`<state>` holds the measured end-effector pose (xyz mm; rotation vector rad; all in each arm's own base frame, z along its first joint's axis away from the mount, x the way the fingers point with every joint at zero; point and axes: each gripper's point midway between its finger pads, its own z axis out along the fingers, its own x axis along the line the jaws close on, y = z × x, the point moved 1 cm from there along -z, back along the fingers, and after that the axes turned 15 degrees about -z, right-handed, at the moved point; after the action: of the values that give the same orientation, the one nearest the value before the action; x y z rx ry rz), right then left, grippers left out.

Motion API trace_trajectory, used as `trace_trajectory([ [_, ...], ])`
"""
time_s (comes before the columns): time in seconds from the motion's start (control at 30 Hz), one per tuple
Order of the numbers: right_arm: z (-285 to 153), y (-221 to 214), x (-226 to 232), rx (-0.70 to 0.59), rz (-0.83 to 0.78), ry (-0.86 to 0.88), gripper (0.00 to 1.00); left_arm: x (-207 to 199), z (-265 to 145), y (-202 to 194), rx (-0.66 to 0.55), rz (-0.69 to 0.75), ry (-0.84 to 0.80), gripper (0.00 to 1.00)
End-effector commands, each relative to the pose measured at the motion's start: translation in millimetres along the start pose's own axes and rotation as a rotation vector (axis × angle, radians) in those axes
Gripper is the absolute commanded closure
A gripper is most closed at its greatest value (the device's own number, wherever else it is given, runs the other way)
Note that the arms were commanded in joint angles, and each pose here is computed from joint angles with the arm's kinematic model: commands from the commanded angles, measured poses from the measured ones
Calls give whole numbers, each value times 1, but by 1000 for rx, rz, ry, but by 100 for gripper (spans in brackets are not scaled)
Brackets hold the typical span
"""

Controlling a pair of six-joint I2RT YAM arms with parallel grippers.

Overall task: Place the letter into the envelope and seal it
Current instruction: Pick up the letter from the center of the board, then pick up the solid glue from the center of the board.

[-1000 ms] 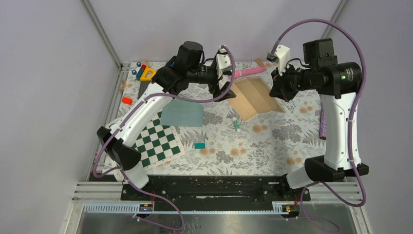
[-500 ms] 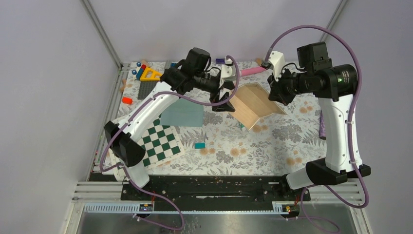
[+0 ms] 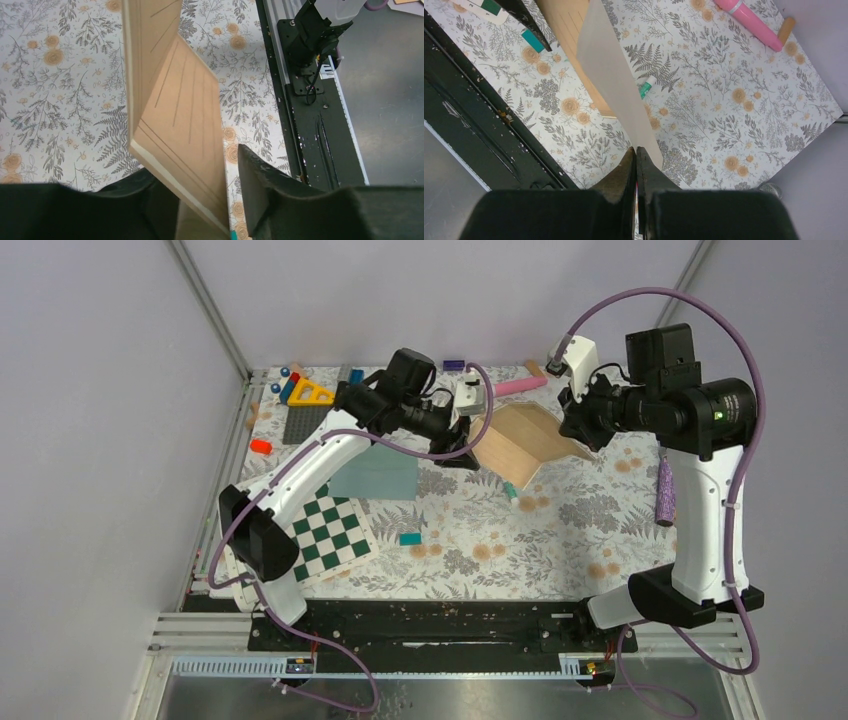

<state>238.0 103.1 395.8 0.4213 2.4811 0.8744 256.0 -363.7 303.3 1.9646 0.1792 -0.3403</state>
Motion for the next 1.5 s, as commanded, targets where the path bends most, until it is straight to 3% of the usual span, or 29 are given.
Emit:
trace_trajectory([
  [0.0,-19,-19,31,82,22,80,100,-3,0,18,-41,42,-27,66],
  [0.1,-19,-19,30,80,18,76,100,1,1,20,-39,31,-8,91],
  [0.17,-21,-17,31,73,14,73,100,4,2,19,-36,23,5,100],
  [0.5,-18,-16,53,16,4,169,100,43,-5,45,-196,-110,231,100],
  [0.53,-16,-17,55,13,5,184,97,43,-7,48,-210,-120,230,100],
  [0.73,-11,-16,78,-42,2,302,44,42,-14,57,-249,-145,228,100],
  [0.83,-7,-16,84,-70,-5,329,32,44,-22,60,-266,-135,246,100],
  [0.9,1,-18,71,-57,5,252,27,45,-30,62,-277,-131,258,100],
  [1.03,32,-43,6,52,79,-108,12,48,-50,56,-290,-119,292,100],
  [1.2,55,-87,-72,163,269,-393,14,43,-74,34,-299,-83,352,100],
  [1.27,60,-114,-102,207,384,-467,16,40,-81,24,-301,-72,370,100],
  [1.37,78,-156,-127,361,421,-509,16,36,-87,13,-310,-64,387,100],
  [1.47,111,-196,-134,512,438,-447,16,31,-92,7,-317,-54,396,100],
])
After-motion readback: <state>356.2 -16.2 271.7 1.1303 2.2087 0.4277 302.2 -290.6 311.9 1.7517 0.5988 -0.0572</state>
